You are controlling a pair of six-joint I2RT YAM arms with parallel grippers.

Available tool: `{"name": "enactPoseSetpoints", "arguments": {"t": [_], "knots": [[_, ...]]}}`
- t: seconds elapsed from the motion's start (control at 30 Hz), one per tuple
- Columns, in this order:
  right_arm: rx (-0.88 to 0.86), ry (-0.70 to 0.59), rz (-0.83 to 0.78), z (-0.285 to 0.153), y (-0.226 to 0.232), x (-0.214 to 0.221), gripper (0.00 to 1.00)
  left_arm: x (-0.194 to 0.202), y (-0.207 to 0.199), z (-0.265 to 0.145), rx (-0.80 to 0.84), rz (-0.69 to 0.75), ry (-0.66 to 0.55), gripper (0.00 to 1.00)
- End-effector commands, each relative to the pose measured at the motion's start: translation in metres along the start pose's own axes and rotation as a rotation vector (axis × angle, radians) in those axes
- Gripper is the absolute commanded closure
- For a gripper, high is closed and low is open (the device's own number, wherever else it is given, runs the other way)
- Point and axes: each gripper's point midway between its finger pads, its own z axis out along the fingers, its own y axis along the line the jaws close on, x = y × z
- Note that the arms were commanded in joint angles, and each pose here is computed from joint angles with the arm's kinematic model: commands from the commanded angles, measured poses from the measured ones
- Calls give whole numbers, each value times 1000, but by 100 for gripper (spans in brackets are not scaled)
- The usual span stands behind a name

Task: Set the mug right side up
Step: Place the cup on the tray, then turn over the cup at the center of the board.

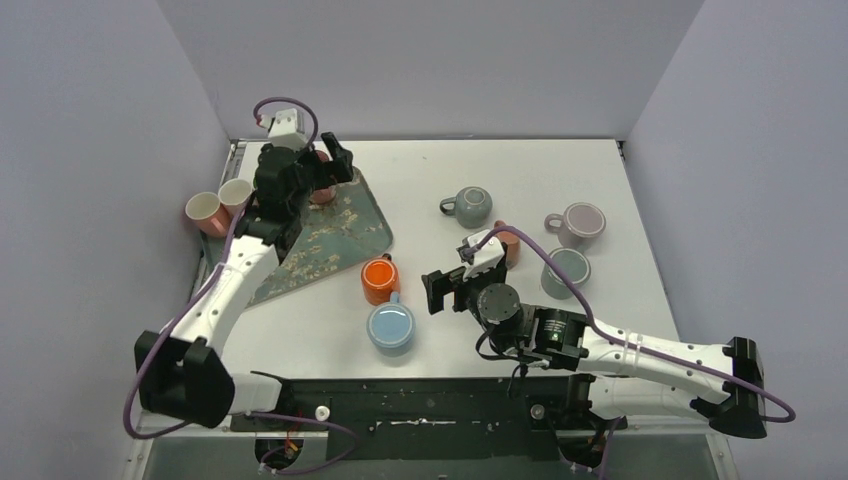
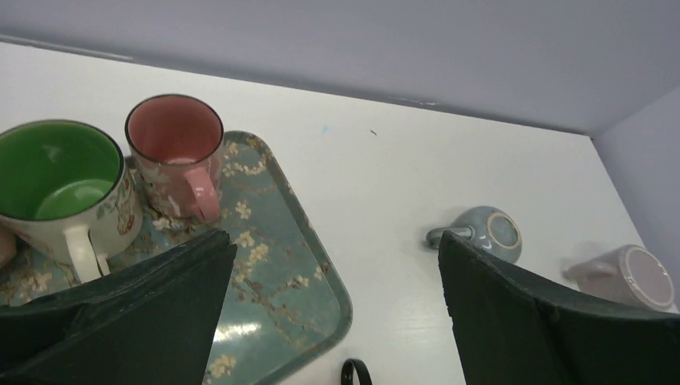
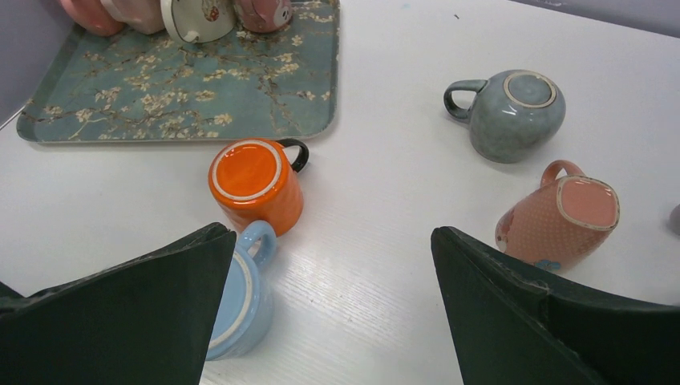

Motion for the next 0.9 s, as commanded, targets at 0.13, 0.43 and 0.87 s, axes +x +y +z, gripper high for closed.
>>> {"name": "enactPoseSetpoints", "arguments": {"t": [0.13, 0.43, 0.87], "knots": [[19, 1, 104, 2, -4, -1, 0, 56, 9, -70, 18, -44, 221, 3], [12, 45, 119, -2, -8, 15, 0, 115, 19, -97, 17, 1, 499, 11], [-81, 11, 150, -23, -11, 5, 0, 123, -99, -29, 475, 342, 457, 17]]}}
